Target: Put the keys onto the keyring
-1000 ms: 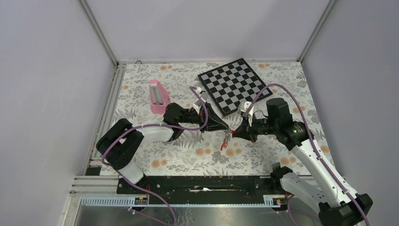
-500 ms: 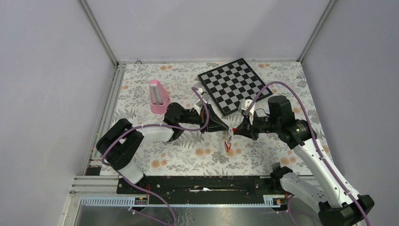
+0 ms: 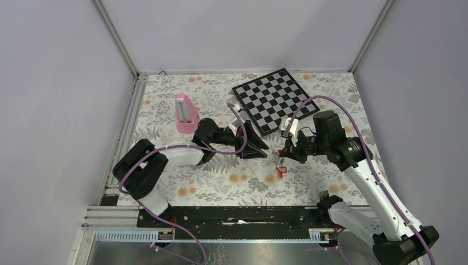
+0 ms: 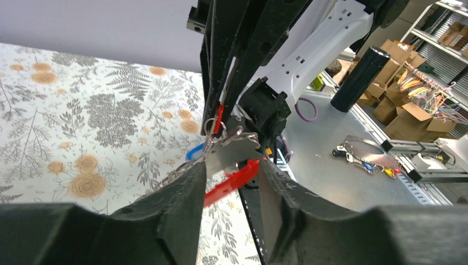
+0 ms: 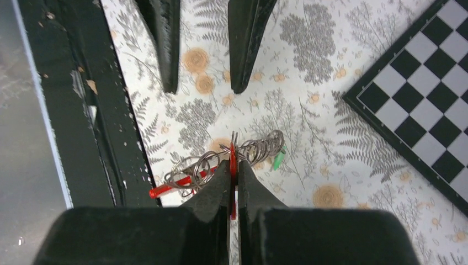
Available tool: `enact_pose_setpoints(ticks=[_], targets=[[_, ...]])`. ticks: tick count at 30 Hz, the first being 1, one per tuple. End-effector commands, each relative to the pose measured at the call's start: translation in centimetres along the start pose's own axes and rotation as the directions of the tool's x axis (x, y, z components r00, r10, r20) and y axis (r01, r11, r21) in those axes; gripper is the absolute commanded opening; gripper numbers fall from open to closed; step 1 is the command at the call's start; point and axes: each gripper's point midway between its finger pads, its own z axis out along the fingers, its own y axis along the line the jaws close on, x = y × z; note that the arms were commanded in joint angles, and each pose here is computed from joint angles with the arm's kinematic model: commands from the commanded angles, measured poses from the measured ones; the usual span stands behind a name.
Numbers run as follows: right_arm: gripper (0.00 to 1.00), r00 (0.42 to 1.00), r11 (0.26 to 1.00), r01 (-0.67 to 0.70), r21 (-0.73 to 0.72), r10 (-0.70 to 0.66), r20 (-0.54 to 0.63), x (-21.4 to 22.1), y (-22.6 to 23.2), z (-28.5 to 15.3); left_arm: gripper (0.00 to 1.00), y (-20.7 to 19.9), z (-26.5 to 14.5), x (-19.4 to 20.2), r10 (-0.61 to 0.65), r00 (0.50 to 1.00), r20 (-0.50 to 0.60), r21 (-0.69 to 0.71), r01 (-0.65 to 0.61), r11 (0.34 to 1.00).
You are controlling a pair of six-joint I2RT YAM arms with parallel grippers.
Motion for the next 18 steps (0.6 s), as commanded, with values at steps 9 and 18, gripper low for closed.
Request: enact_pose_setpoints(ticks=[9, 18], targets=[[0.00, 0.998, 0.998, 0.040, 0.043, -0.037, -0.057, 0.8, -1.3, -0.1, 0.56, 2.9, -1.4, -0.5, 0.118, 0.991, -0.057, -0.098, -0.123, 0.988], [0.00, 1.000, 1.000, 0.027, -0.016, -0.026, 0.010, -2.0, -1.4, 1.6, 0.60, 7.8, -5.4, -3.2, 0.118, 0.993, -0.029, -0.393, -0.120, 0.912]])
